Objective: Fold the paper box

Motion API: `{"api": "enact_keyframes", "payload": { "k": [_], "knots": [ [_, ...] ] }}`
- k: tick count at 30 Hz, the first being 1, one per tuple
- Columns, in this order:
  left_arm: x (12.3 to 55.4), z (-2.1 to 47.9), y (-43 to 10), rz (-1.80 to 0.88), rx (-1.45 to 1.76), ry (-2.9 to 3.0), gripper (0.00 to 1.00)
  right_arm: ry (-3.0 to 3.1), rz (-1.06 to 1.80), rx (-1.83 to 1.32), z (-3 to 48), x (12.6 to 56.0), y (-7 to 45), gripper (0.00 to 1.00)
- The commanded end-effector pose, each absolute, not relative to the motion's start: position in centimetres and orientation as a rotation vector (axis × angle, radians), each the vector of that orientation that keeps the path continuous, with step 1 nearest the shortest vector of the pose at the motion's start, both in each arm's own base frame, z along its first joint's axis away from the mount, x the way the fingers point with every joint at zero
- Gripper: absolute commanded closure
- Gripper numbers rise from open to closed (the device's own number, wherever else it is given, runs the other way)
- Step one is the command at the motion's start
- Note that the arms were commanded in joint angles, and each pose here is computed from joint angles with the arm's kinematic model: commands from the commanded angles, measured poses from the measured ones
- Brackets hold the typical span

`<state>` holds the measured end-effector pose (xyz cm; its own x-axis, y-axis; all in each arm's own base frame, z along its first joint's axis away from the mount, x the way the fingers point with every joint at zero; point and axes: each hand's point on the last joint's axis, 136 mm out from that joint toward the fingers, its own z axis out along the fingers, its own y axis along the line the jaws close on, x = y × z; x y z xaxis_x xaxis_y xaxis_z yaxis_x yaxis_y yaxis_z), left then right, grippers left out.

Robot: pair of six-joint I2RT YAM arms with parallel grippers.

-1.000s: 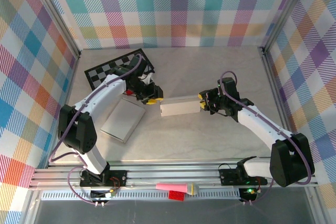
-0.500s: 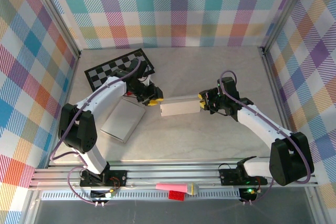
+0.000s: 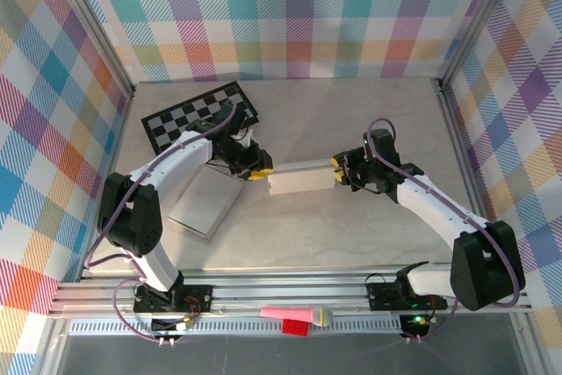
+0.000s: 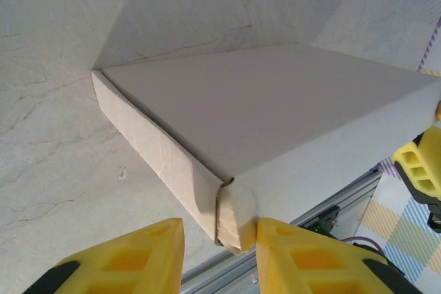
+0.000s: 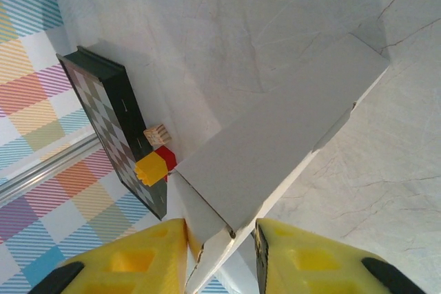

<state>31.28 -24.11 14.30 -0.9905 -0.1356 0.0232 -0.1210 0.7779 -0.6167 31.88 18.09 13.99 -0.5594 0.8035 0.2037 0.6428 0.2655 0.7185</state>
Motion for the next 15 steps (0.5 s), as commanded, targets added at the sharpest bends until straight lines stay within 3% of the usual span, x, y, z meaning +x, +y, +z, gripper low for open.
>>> {"api": "enact_keyframes", "payload": {
  "k": [1,6,9,15],
  "knots": [
    [30.7,12.5,-22.8,-0.941,-0.243,2.984,0.69,2.441,1.020,1.432,11.0,30.1,17.1,0.68],
    [30.9,12.0,-22.5,-0.953,-0.269,2.971,0.71,2.456,1.010,1.431,10.8,30.0,17.1,0.69],
    [30.7,11.3,-22.4,-0.967,-0.290,2.975,0.78,2.453,1.016,1.414,11.2,30.0,17.1,0.68],
    [30.5,10.9,-22.4,-0.980,-0.301,2.982,0.81,2.433,1.015,1.276,14.7,30.9,16.9,0.62]
  ]
}}
